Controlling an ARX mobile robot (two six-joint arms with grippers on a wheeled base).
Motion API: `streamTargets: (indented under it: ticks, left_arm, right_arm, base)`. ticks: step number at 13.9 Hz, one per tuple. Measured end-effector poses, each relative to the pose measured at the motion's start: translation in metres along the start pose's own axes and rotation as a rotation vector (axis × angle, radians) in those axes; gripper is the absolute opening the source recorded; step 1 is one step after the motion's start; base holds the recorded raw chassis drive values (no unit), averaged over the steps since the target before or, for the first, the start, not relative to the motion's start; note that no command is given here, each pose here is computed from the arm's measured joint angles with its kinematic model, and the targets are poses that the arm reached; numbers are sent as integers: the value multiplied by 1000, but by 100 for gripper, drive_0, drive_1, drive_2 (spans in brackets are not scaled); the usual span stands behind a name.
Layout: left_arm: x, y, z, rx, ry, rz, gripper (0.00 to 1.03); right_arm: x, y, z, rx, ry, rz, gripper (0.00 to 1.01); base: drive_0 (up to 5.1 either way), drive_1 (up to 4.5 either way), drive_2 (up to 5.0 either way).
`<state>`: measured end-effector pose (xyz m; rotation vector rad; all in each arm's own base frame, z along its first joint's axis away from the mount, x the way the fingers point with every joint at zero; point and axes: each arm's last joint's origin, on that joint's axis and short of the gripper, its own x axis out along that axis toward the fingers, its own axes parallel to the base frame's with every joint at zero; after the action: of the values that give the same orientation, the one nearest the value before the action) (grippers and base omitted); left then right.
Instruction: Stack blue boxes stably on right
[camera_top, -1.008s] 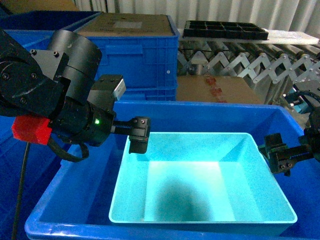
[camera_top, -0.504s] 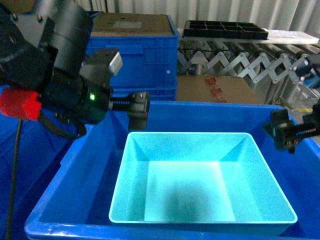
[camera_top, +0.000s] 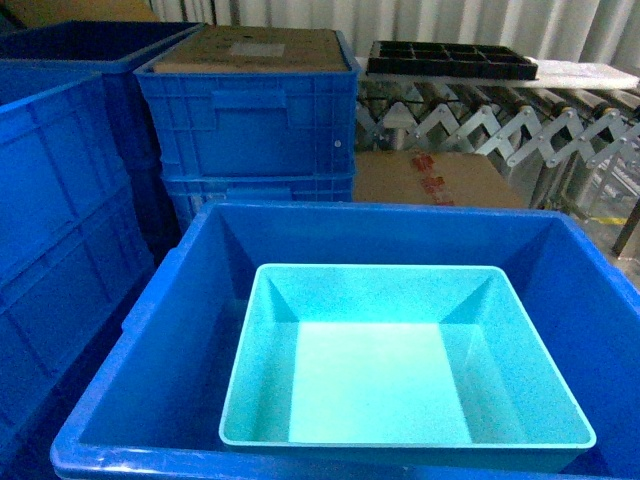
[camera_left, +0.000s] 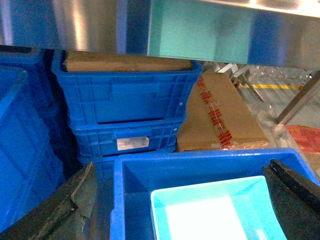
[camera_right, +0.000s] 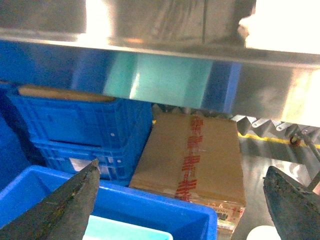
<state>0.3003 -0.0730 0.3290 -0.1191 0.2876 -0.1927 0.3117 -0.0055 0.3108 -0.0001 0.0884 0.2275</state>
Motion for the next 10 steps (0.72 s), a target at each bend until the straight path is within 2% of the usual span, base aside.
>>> streamTargets:
  ticks: [1,2,3,4,5,6,8,9,10]
  left_arm:
    - [-35,4,7,-15,-35,16,98]
    - [-57,7,13,-34,-53,19,98]
    - [-78,9,18,-44,-94,34,98]
    - [-89,7,19,-55,-122,12,98]
    - [-91,3,20,-52,-137,-12,98]
    - [-88,2,17,-50,-120,-20,98]
    - [-83,3,12,-51,-95,-11,98]
    - [-86,4,10,-9,-249,73,88]
    - [-95,13,-10,38,-311,152,75]
  right_arm:
    - [-34,5,21,20,-50,7,98]
    - [-58,12,31,29,-77,12,98]
    - [-81,19,32,46,-79,10,98]
    - [-94,27,27,49,-80,9,98]
    - [-96,33,23,42,-99,4,98]
    - [-96,35,21,40,-93,8,98]
    - [-102,31,12,17,-127,-155,84]
    - [-111,32,-10,16,-121,-212,71]
    - [-117,33,-30,12,-113,-227,58]
  base:
    - [0,0,0]
    - [0,0,0]
    - [0,0,0]
    - [0,0,0]
    - [0,0,0]
    - [0,0,0]
    - [0,0,0]
    - [0,0,0]
    - [0,0,0]
